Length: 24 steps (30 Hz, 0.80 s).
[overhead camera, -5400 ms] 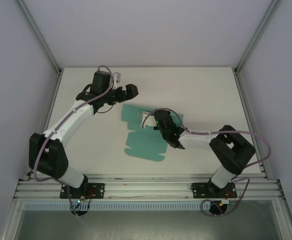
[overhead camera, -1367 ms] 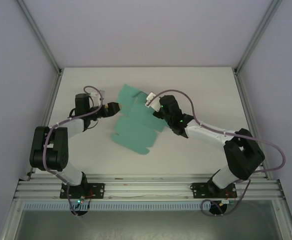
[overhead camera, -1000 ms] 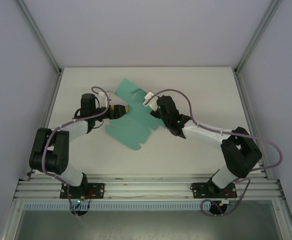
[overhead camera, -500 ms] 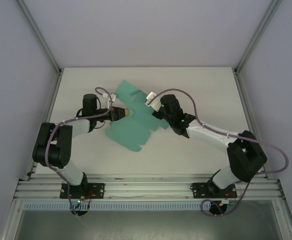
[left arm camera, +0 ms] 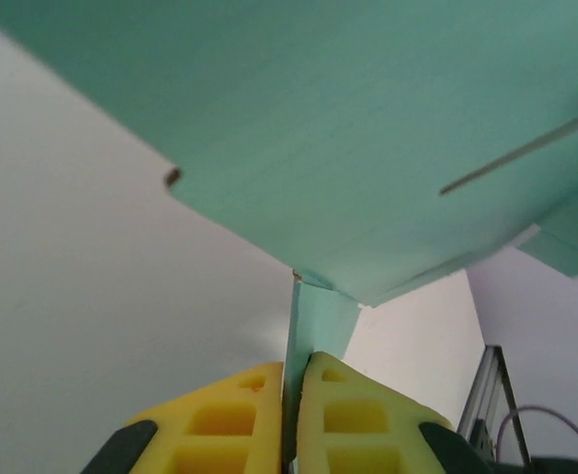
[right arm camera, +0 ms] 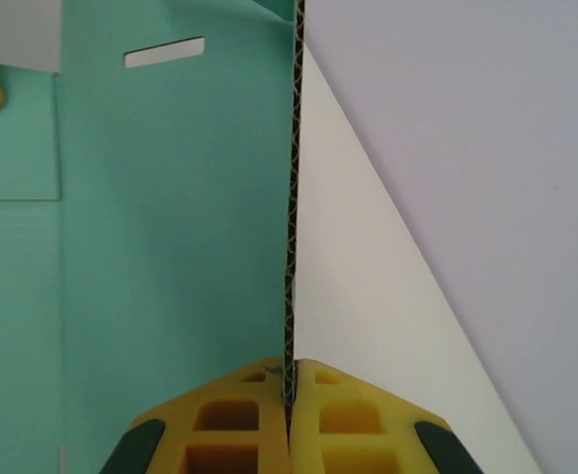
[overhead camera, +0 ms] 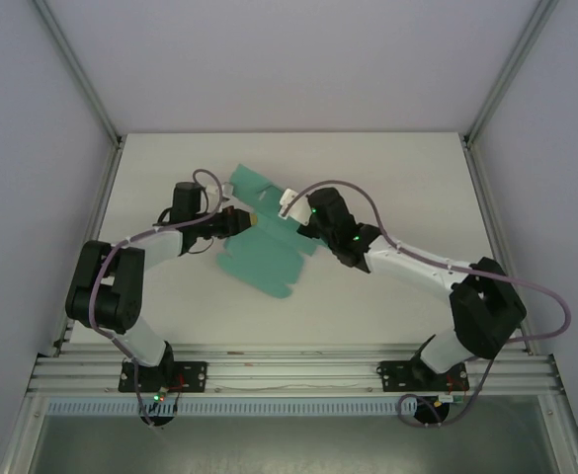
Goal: Assemble paper box
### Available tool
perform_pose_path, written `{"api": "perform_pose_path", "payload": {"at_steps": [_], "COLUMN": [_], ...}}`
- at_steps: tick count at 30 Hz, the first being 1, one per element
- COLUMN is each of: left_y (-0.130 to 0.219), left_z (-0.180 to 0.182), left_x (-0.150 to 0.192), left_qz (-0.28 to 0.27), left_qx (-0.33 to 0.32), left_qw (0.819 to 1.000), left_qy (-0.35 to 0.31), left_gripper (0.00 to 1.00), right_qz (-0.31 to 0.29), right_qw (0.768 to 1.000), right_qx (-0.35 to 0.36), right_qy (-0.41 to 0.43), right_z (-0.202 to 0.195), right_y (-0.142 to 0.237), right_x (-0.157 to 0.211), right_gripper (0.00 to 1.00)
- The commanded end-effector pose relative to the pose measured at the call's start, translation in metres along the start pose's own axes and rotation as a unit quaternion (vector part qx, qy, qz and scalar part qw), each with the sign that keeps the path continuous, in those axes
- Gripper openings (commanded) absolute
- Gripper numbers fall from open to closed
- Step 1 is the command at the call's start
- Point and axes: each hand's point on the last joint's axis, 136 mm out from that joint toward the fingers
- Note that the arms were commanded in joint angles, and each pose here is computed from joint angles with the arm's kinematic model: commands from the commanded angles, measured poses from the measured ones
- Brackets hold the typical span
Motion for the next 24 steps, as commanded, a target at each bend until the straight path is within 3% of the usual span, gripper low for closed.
{"api": "perform_pose_path", "payload": {"at_steps": [1, 3, 9, 15, 18, 20, 24], "left_y": [0.000, -0.001, -0.016, -0.016, -0.009, -0.002, 0.019], "left_z": [0.008, 0.020, 0.032, 0.047, 0.053, 0.057, 0.063], "left_x": [-0.010, -0.008, 0.002, 0.006, 0.005, 0.008, 0.011], "left_qz": [-0.018, -0.009, 0.019, 0.032, 0.027, 0.030, 0.023], "left_qx": [-0.075, -0.103, -0.103, -0.160, -0.189, -0.212, -0.260], "left_qw": [0.992, 0.987, 0.967, 0.963, 0.965, 0.963, 0.958], "left_qy": [0.100, 0.125, 0.233, 0.214, 0.182, 0.162, 0.118], "left_gripper": [0.06, 0.06, 0.08, 0.09, 0.21, 0.39, 0.61], "right_qz": [0.010, 0.022, 0.047, 0.057, 0.064, 0.075, 0.085], "right_qw": [0.995, 0.991, 0.981, 0.976, 0.973, 0.970, 0.968], "right_qx": [-0.016, -0.010, 0.002, 0.012, 0.022, 0.034, 0.048], "right_qy": [0.101, 0.131, 0.188, 0.211, 0.221, 0.230, 0.230], "right_z": [0.030, 0.037, 0.055, 0.058, 0.055, 0.050, 0.039], "right_y": [-0.003, -0.005, -0.010, -0.011, -0.010, -0.009, -0.005], "right_x": [-0.009, -0.006, 0.000, 0.002, 0.005, 0.009, 0.017], "right_gripper": [0.00, 0.00, 0.00, 0.00, 0.00, 0.00, 0.00]}}
Point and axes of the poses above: each hand's point on the last joint's axis, 136 mm out from that joint toward the fingers, its own y axis back along the fingers, its own z axis along the line the jaws close on, x = y × z, and after that the axes turned 5 degrees about y, right-handed
